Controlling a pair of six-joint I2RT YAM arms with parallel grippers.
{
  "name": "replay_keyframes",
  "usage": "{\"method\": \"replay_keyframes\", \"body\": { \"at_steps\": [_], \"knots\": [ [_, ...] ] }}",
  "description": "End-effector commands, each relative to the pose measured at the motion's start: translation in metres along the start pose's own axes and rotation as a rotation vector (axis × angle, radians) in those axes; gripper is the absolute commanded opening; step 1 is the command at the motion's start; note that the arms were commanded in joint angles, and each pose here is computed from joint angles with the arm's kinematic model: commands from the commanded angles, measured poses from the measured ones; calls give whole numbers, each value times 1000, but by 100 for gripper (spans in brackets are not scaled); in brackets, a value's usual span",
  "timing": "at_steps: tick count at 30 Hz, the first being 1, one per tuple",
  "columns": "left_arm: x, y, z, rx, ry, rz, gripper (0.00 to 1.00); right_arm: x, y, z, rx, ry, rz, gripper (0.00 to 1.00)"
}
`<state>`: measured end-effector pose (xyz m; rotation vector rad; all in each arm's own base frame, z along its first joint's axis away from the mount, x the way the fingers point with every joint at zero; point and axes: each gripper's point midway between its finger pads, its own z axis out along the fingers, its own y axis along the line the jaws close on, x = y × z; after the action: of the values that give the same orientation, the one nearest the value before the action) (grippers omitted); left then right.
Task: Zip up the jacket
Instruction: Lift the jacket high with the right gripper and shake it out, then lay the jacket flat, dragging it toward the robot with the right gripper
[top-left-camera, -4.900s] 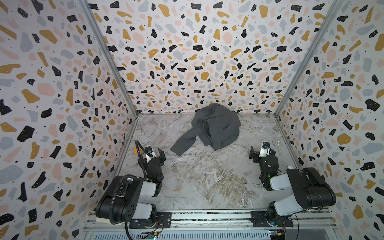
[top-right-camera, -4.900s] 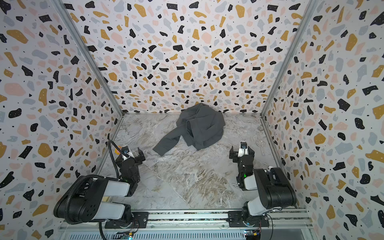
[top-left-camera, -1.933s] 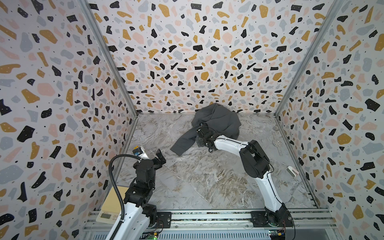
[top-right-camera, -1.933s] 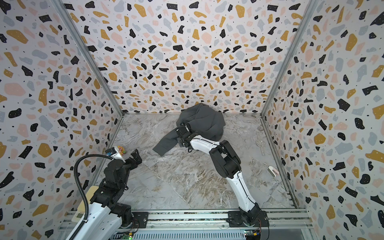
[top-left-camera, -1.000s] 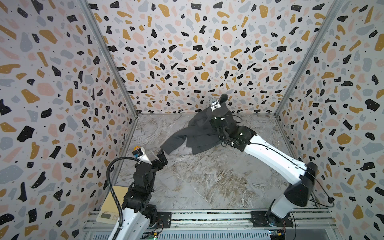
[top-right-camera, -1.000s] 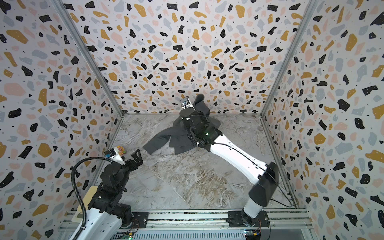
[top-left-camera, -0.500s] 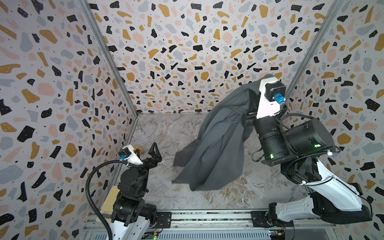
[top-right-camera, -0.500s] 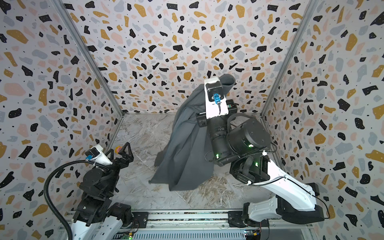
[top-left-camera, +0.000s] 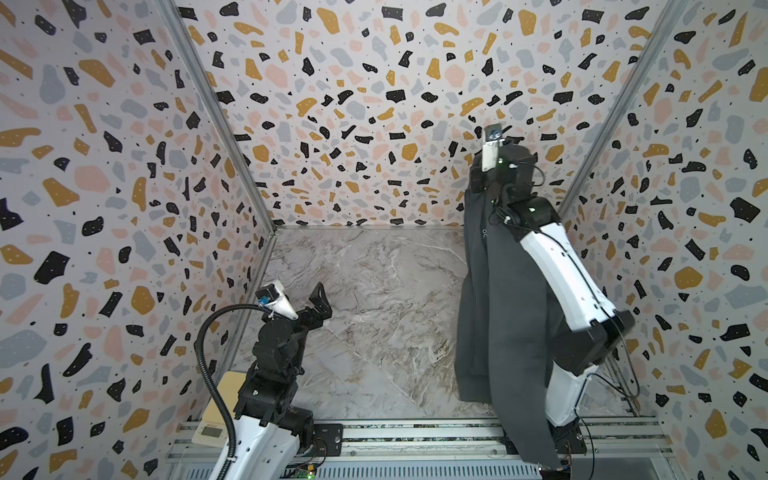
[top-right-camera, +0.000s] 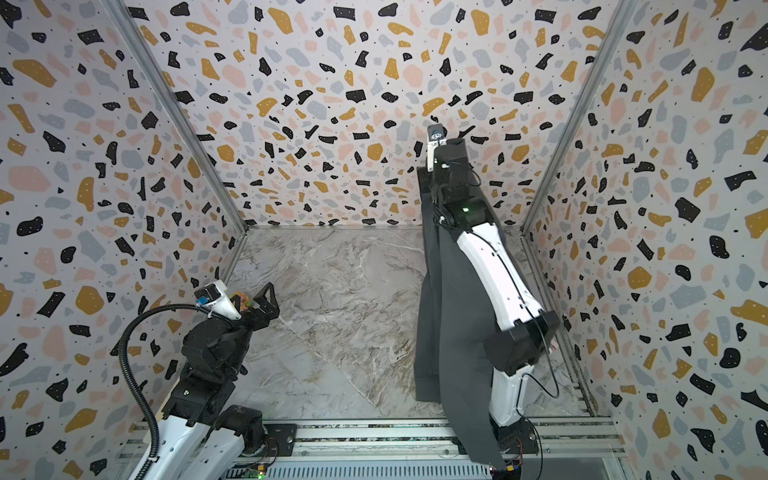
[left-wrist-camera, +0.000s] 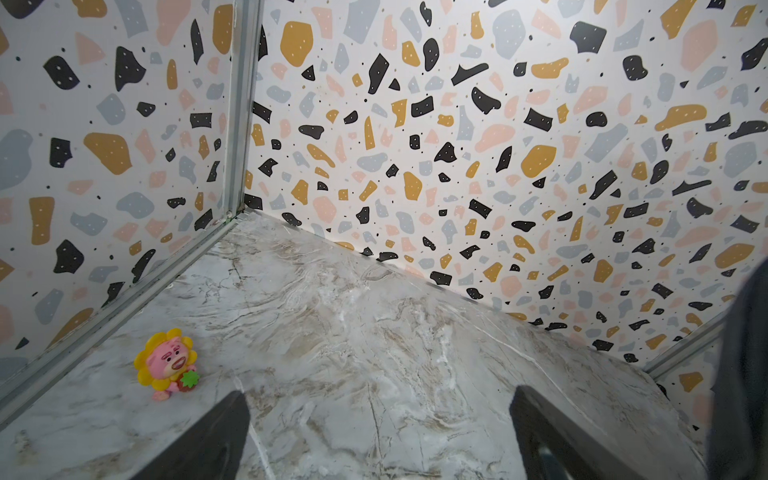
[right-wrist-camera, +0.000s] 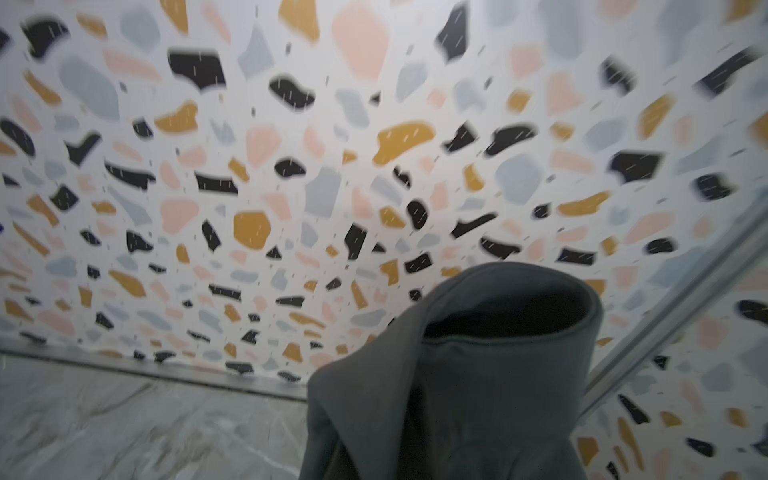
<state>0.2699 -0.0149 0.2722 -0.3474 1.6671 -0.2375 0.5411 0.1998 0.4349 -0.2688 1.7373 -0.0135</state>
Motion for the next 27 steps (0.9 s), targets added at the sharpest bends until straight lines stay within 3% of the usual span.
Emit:
{"method": "replay_keyframes", "body": {
  "at_steps": [1,2,3,6,11,16,21,27],
  "knots": [
    [-8,-2,4,-5,-34,37,100,6,41,24,-166,15,69,30],
    [-8,-2,5,-8,-29,42,100,13,44,33,-163,38,66,56],
    [-7,-2,6,-12,-22,46,100,17,44,39,-152,59,68,75],
    [-4,-7,11,7,-1,35,100,24,38,40,-120,102,64,97],
    [16,-18,20,75,58,-118,100,48,22,-3,-90,221,89,99],
    [76,-30,32,121,255,-332,100,134,-1,-63,-18,411,158,99],
    [132,-55,31,152,460,-316,100,248,-31,-93,-31,608,269,99],
    [143,-71,25,153,503,-297,100,347,-25,-92,-119,795,318,99]
  ]
}}
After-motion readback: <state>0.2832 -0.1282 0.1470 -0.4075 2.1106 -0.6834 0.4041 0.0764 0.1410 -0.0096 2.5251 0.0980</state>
